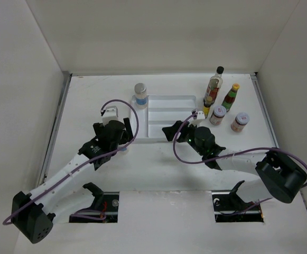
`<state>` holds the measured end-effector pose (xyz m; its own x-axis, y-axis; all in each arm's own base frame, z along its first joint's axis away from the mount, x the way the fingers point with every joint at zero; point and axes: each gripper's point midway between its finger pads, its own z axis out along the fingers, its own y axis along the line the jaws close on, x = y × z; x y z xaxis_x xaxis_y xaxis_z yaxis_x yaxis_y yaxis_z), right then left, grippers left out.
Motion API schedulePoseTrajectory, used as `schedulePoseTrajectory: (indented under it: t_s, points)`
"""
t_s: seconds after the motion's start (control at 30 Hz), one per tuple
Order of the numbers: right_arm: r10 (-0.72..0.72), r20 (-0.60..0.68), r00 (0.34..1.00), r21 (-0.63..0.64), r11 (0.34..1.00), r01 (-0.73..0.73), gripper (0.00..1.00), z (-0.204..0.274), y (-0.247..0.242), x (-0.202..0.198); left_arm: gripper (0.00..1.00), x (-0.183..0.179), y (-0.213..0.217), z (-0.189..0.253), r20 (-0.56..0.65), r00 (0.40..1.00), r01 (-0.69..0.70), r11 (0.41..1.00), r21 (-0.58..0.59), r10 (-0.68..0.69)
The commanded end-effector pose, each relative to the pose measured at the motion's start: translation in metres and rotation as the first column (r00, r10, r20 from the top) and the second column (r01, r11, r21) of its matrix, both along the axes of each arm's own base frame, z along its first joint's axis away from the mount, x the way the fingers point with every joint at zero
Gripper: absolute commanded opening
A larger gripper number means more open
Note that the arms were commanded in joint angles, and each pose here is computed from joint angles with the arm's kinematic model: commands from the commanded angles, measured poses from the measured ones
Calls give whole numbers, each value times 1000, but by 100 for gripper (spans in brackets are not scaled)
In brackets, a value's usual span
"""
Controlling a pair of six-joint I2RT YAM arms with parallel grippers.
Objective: Organize the condiment bottles
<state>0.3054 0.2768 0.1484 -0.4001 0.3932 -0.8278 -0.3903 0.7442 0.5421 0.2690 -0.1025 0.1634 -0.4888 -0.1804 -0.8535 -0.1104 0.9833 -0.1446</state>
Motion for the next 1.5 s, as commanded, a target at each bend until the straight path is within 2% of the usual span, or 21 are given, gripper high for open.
schedulePoseTrajectory:
  t_s: [0.0, 0.07, 0.13, 0.2, 0.27, 0.33, 0.4, 0.57, 0.7, 0.83, 1.03, 1.13, 1.37, 1.47]
  points:
    - [9, 23, 1000, 33, 999, -10, 99, 12, 5, 4, 96, 3, -6, -13, -25, 1000, 6, 1000, 6, -6]
    - [11, 23, 1000, 36, 999, -11, 99, 13, 5, 4, 93, 7, -6, -18, -28, 1000, -3, 1000, 22, 3]
    - [11, 31, 999, 37, 999, -12, 99, 16, 4, 3, 86, 13, -8, -20, -17, 1000, -5, 1000, 22, 5]
    - [11, 29, 1000, 33, 999, -12, 99, 14, 5, 4, 72, 17, -10, -20, -16, 1000, -4, 1000, 28, 5]
    - [12, 20, 1000, 35, 999, -13, 99, 12, 5, 3, 51, 21, -11, -14, -13, 1000, 1, 999, 45, -1]
    - [16, 23, 1000, 41, 999, -17, 99, 15, 5, 2, 41, 24, -10, 1, 9, 1000, 6, 998, 64, -7]
    - [12, 28, 1000, 39, 999, -13, 99, 15, 4, 2, 36, 29, -6, 30, 58, 998, -7, 997, 76, 3]
    - [19, 17, 1000, 38, 999, -20, 99, 13, 6, 3, 35, 46, -3, 107, 212, 977, -35, 996, 83, 16]
    - [11, 16, 1000, 38, 999, -12, 99, 11, 4, 4, 35, 78, -29, 128, 292, 956, 5, 999, 44, -18]
    - [7, 26, 1000, 39, 999, -8, 99, 15, 2, 4, 35, 116, -61, 119, 302, 951, 62, 998, 26, -67]
    - [15, 18, 1000, 39, 999, -15, 99, 13, 4, 3, 35, 162, -88, 108, 324, 942, 89, 996, -10, -81]
    - [11, 24, 1000, 37, 999, -11, 99, 15, 3, 4, 36, 182, -95, 92, 298, 951, 84, 996, 3, -81]
    - [13, 18, 1000, 41, 999, -14, 100, 13, 3, 4, 36, 203, -98, 22, 184, 980, 67, 996, 64, -78]
    - [17, 20, 1000, 35, 999, -17, 100, 13, 5, 4, 37, 206, -89, 7, 178, 983, 38, 996, 76, -51]
